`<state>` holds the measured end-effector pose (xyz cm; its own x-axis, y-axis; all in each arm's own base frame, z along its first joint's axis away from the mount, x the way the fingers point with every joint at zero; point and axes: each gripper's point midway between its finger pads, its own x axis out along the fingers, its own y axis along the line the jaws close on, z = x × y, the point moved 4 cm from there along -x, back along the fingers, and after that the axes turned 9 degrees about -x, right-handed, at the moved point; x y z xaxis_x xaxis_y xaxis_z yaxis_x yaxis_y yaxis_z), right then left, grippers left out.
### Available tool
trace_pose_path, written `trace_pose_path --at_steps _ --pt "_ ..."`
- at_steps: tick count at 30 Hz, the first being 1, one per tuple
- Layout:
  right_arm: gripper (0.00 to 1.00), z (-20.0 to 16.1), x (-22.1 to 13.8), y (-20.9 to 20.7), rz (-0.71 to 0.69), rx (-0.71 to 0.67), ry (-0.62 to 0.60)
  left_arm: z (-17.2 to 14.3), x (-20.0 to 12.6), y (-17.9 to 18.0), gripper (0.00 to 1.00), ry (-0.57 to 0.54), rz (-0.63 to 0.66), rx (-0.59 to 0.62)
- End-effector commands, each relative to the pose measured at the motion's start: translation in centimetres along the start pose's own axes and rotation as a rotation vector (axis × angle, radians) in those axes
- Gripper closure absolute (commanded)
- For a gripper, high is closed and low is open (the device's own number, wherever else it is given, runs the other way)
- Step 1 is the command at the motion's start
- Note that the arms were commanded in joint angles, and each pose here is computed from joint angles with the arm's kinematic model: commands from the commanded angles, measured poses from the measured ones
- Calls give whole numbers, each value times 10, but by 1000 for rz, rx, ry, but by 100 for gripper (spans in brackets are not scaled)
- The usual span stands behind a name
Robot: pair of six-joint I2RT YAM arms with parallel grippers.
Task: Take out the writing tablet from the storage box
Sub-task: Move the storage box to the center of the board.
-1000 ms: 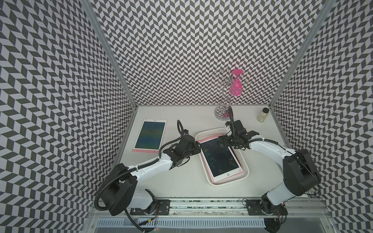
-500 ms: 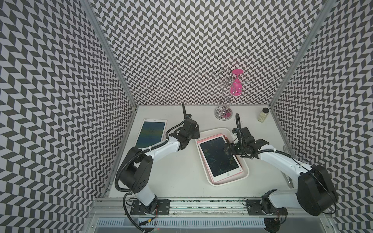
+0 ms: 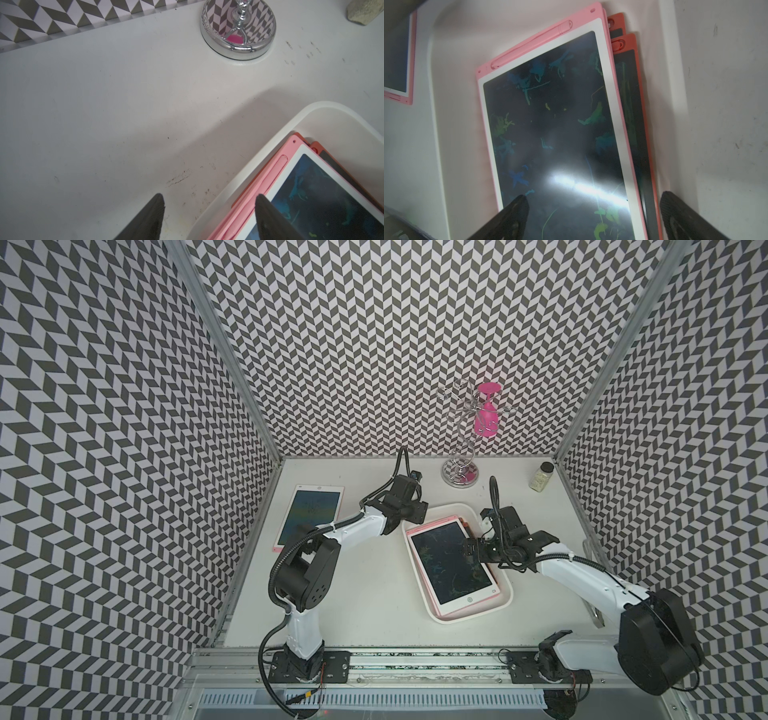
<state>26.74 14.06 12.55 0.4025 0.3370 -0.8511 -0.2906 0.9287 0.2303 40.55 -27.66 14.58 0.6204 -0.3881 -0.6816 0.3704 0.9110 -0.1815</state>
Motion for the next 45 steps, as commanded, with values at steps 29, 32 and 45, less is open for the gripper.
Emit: trace_pose_path --at_steps 29,32,45 --pt "1 0 -2 2 76 17 -33 23 12 4 45 64 -24 50" --pt "1 2 -2 0 74 23 -36 16 3 0 41 71 -36 65" --pt "1 3 -5 0 99 26 -43 -25 36 10 39 187 12 103"
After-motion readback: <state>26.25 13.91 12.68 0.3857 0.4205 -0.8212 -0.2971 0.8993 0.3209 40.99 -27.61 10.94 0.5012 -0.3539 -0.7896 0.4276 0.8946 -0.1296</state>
